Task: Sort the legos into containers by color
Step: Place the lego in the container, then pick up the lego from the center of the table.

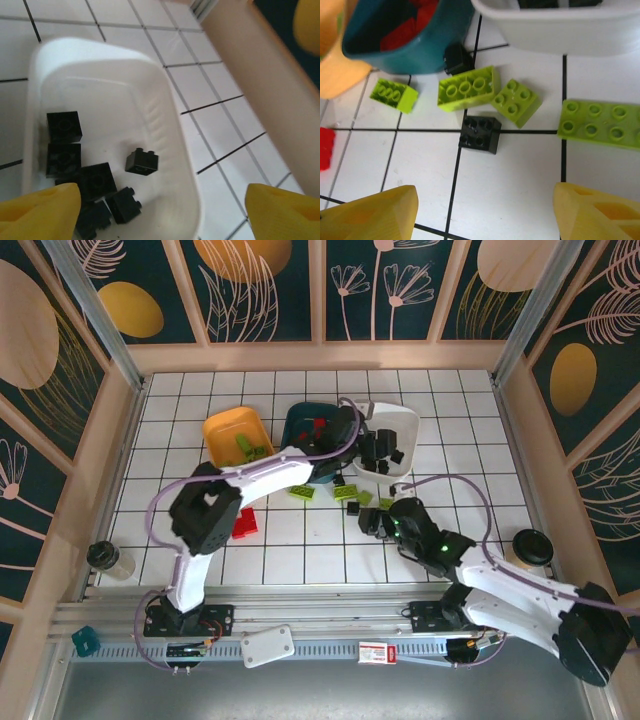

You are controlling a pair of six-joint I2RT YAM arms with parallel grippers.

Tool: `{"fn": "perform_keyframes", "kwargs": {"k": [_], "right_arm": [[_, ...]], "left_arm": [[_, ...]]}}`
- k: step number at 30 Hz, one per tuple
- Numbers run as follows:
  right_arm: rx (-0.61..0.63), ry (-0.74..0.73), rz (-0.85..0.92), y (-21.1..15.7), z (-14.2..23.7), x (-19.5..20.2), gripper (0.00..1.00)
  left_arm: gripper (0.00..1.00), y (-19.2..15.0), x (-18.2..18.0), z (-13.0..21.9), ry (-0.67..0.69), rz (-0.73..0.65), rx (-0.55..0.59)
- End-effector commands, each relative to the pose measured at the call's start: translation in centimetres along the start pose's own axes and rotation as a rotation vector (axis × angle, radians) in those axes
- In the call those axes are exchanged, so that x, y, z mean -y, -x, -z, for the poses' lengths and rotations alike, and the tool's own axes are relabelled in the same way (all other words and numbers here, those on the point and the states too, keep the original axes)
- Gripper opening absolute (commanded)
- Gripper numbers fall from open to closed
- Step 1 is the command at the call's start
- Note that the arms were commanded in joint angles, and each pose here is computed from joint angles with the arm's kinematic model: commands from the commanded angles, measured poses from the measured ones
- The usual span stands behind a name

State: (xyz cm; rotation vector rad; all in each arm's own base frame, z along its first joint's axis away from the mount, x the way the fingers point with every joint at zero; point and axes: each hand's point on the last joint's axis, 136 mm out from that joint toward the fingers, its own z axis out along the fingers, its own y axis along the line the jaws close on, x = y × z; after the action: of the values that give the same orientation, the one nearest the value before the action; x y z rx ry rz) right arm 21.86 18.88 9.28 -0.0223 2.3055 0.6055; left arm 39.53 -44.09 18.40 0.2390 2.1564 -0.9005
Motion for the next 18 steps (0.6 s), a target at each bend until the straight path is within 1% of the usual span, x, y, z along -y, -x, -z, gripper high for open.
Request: {"fn": "perform_keyframes", "kwargs": {"k": [1,4,5,7,8,11,14,18], "right_arm": [[0.042,0.008,-0.012,0.9,-1.0,-1.2,0.72],[0.024,-0.017,-0.008,0.6,-2.2,-1.3,0.72],[0.019,-0.032,-0.009,0.6,-2.6,-1.3,0.71],[0.011,-0.051,-0.011,0.5,-3.2,-1.2,0.71],[0.005,-0.057,-0.011,0.4,-3.6,-1.2,0.71],[-0.009,-0.053,-0.009,0.1,-4.5,-1.7,0.70],[-0.021,-0.076,-0.005,-0.1,-5.4,-1.6,0.69],[-0.046,-0.118,0.001,-0.6,-6.8,-1.3,0.67]], "left_arm": [[0.89,3.6,1.9,5.6,-0.078,0.015,0.136],[0.97,2.6,0.8,9.4,-0.074,0.035,0.171],[0.98,1.9,0.1,10.5,-0.069,0.044,0.177],[0.98,0.5,-1.2,12.4,-0.051,0.060,0.186],[0.98,-0.7,-2.3,13.2,-0.034,0.071,0.181],[0.99,-3.1,-4.8,15.5,0.002,0.102,0.191],[0.98,-5.0,-6.9,17.6,0.043,0.128,0.205],[0.98,-6.9,-8.9,19.6,0.080,0.154,0.209]]}}
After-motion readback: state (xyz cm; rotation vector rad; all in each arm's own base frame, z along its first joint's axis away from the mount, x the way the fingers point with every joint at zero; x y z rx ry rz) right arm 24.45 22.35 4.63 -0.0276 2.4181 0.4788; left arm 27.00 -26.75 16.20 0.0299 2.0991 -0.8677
